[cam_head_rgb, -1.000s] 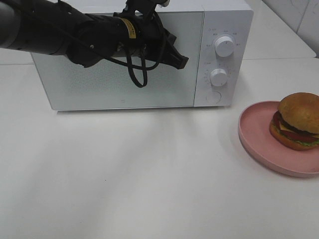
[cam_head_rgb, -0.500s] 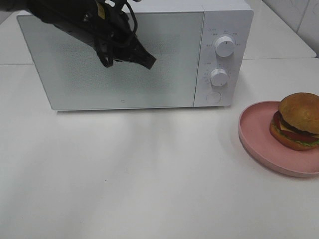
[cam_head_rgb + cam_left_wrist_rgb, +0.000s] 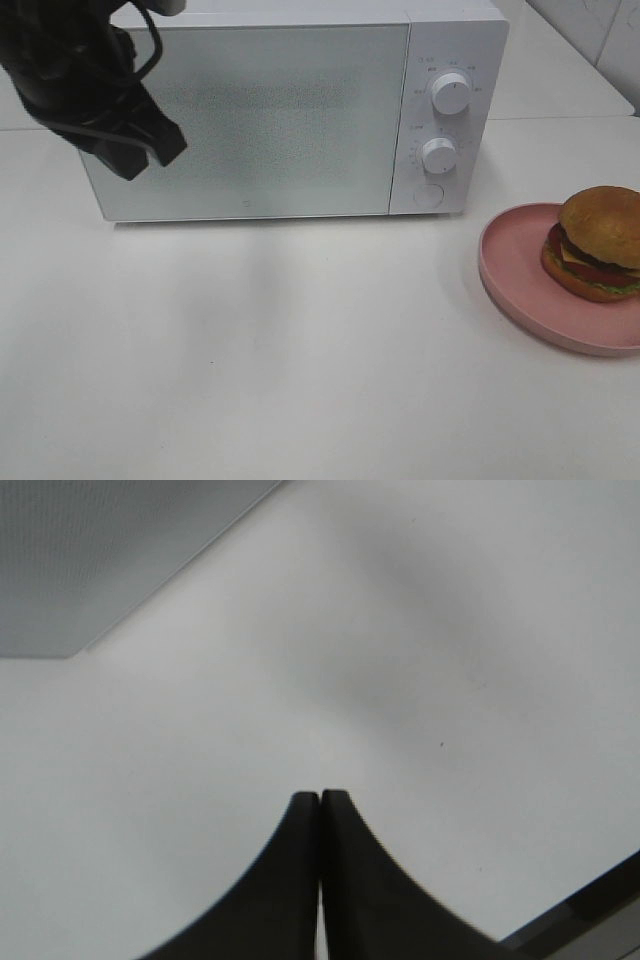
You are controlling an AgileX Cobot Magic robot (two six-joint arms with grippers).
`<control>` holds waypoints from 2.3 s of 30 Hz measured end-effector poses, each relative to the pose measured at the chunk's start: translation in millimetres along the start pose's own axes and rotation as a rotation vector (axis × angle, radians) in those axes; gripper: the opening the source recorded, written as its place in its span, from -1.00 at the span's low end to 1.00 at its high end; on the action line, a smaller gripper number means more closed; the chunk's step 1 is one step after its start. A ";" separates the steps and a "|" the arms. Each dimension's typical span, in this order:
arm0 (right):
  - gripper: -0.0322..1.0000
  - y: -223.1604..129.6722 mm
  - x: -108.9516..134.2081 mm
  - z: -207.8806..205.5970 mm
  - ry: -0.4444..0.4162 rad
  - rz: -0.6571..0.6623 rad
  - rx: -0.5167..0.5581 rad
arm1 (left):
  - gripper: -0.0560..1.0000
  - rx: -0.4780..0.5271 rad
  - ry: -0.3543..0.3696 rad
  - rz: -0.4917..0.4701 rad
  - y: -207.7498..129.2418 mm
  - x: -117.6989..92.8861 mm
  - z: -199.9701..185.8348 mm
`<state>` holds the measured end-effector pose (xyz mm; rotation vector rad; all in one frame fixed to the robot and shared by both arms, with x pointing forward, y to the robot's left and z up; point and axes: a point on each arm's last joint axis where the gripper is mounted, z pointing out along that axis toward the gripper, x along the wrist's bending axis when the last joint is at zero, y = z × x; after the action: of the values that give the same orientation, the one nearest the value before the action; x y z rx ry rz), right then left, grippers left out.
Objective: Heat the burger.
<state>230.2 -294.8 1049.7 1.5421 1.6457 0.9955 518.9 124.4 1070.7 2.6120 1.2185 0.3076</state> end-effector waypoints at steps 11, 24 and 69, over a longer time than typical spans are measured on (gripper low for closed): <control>0.31 0.0 0.0 0.0 0.000 0.000 0.000 | -0.89 0.044 -0.031 -0.246 -48.9 44.9 -12.2; 0.31 0.0 0.0 0.0 0.000 0.000 0.000 | -0.89 0.000 0.048 -0.394 -133.8 38.2 -52.7; 0.30 0.0 0.0 0.0 0.000 0.000 0.000 | -0.89 -0.744 0.210 -0.285 -319.0 -43.1 -89.1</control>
<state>230.2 -294.8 1049.7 1.5421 1.6457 0.9955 236.0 301.1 1054.3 1.7840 1.2117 0.8114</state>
